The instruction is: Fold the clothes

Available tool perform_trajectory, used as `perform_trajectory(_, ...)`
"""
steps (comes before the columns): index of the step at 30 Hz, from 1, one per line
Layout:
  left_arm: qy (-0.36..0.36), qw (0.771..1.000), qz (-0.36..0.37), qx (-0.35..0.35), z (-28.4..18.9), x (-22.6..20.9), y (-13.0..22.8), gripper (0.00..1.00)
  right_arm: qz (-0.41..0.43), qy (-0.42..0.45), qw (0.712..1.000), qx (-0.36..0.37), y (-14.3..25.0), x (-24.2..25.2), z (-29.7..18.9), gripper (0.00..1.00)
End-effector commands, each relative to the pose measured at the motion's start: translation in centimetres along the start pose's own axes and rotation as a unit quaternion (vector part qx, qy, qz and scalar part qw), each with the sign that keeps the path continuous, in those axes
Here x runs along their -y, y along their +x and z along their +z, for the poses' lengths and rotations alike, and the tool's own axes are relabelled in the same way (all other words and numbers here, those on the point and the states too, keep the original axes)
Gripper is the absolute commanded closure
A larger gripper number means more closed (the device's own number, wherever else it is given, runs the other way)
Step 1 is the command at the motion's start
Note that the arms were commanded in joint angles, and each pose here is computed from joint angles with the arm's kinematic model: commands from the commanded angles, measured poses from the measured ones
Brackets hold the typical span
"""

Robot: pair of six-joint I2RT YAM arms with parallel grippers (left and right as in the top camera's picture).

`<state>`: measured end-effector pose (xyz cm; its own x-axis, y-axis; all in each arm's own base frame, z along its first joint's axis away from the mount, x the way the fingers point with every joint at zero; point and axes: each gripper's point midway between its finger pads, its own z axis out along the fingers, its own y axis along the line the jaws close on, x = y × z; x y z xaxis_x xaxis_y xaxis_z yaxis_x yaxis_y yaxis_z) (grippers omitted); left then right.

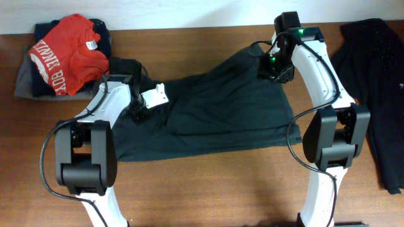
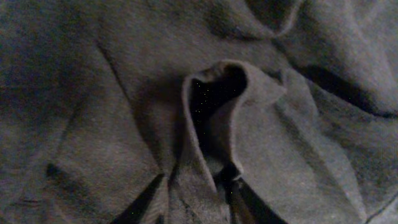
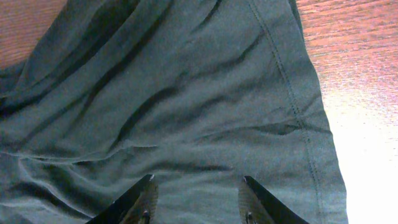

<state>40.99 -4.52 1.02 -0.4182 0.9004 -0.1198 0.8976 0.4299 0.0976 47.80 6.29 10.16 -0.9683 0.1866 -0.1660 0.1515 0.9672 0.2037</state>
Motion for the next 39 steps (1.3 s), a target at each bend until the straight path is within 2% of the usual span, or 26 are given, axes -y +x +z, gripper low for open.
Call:
perform_trajectory(1, -0.002, 1.0, 0.007, -0.012, 0.6, 0.0, 0.3, 0.83, 0.0, 0.007, 1.0, -0.003, 0.2, 0.1, 0.3, 0.53)
perform_trajectory(3, -0.01, 1.0, 0.007, -0.019, 0.6, -0.3, 0.6, 0.95, 0.0, 0.007, 1.0, -0.003, 0.2, 0.1, 0.3, 0.53)
perform_trajectory(4, -0.013, 1.0, 0.007, -0.022, 0.6, -0.4, 0.7, 0.97, 0.0, 0.007, 1.0, -0.002, 0.2, 0.1, 0.3, 0.53)
perform_trajectory(16, -0.085, 0.995, 0.006, -0.048, 0.3, -3.5, 1.1, 0.98, 0.0, 0.006, 1.0, -0.002, 0.1, 0.1, 0.3, 0.53)
perform_trajectory(17, -0.093, 0.994, 0.005, -0.05, 0.2, -3.8, 1.2, 0.97, 0.0, 0.006, 1.0, -0.002, 0.1, 0.1, 0.3, 0.53)
perform_trajectory(18, -0.1, 0.994, 0.004, -0.052, 0.1, -4.1, 1.2, 0.88, 0.0, 0.006, 1.0, -0.002, 0.1, 0.1, 0.3, 0.53)
perform_trajectory(20, -0.111, 0.993, 0.004, -0.05, 0.1, -4.6, 1.0, 0.86, 0.0, 0.007, 1.0, -0.002, 0.1, 0.1, 0.3, 0.53)
perform_trajectory(21, -0.118, 0.992, 0.004, -0.047, 0.0, -5.0, 0.9, 0.73, 0.0, 0.007, 1.0, -0.002, 0.1, 0.1, 0.3, 0.53)
perform_trajectory(25, -0.135, 0.989, 0.002, -0.053, -0.2, -5.7, 0.9, 0.71, 0.0, 0.007, 1.0, -0.002, 0.1, 0.1, 0.3, 0.53)
perform_trajectory(29, -0.19, 0.978, -0.007, -0.087, -1.1, -7.8, 1.9, 0.71, 0.0, 0.006, 1.0, -0.002, 0.1, 0.1, 0.3, 0.53)
perform_trajectory(30, -0.218, 0.97, -0.015, -0.105, -1.6, -8.8, 2.4, 0.72, 0.0, 0.006, 1.0, -0.002, 0.1, 0.1, 0.3, 0.53)
perform_trajectory(31, -0.275, 0.951, -0.048, -0.135, -3.0, -10.8, 3.4, 0.79, 0.0, 0.006, 1.0, -0.002, 0.1, 0.1, 0.3, 0.53)
perform_trajectory(34, -0.377, 0.9, -0.122, -0.182, -6.1, -13.6, 5.4, 0.8, 0.0, 0.006, 1.0, -0.002, 0.1, 0.1, 0.3, 0.53)
perform_trajectory(39, -0.48, 0.819, -0.205, -0.24, -10.3, -14.9, 7.8, 0.8, 0.0, 0.006, 1.0, -0.002, 0.1, 0.1, 0.3, 0.53)
